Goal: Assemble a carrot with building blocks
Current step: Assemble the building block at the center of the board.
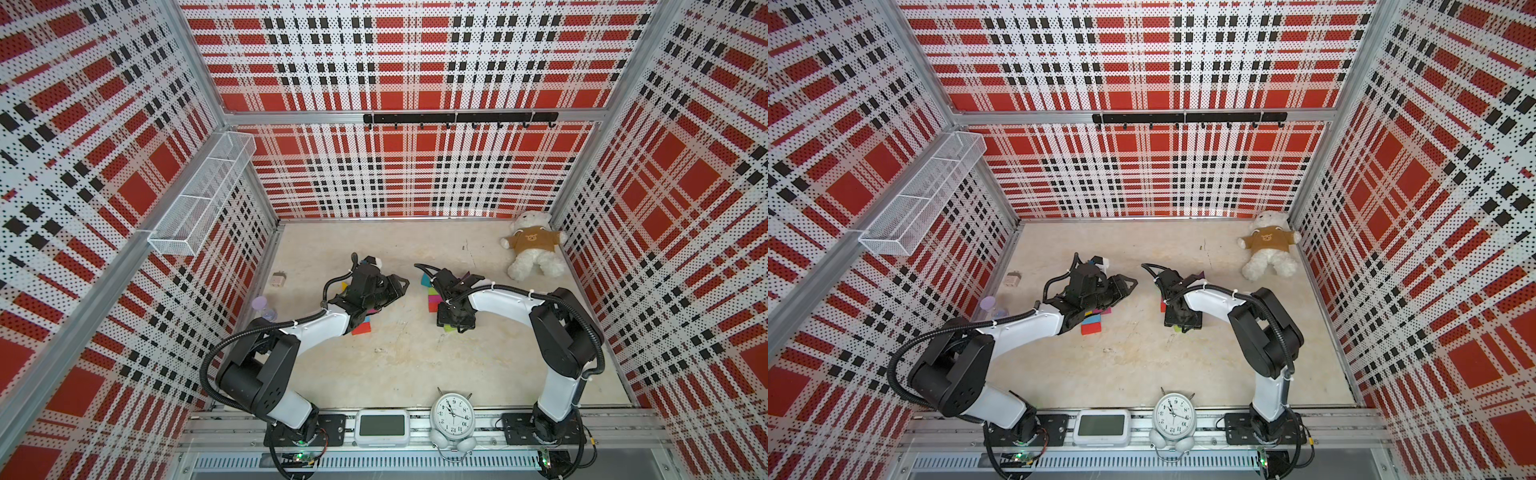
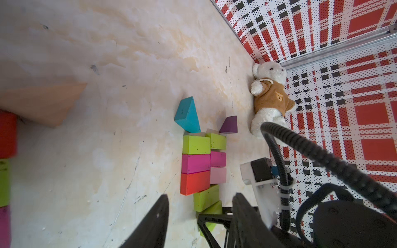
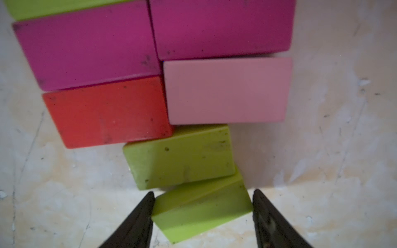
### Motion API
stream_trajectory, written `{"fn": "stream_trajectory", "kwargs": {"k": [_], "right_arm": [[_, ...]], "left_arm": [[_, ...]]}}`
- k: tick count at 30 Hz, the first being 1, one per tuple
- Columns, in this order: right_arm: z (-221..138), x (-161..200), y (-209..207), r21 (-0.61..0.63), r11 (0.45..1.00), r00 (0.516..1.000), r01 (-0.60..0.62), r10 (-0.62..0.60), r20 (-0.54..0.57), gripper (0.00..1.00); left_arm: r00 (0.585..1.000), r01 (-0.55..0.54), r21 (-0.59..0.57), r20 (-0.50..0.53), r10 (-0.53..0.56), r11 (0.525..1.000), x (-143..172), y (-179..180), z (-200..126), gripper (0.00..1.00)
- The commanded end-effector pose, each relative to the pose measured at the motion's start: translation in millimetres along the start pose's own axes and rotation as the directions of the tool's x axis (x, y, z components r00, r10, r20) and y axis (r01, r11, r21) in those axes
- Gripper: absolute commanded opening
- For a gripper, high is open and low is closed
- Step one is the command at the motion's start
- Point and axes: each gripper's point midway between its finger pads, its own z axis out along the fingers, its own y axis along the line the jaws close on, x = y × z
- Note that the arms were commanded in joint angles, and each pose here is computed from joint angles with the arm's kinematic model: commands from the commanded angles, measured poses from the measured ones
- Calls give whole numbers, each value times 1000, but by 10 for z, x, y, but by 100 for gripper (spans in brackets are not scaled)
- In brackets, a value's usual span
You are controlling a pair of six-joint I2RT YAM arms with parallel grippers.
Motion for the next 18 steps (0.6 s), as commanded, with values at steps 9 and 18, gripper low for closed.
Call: {"fn": "stream_trajectory", "kwargs": {"k": [9,18], "right_arm": [[108,1,135,-41,998,999,-41,41,1,69],[14,-14,111,-49,997,998,-62,64,23,81]], "left_arm": [[1000,-5,-8,-8,5,1000,7,43,-25,52],[1000,-7,-5,-15,7,1000,16,33,-7,52]]}}
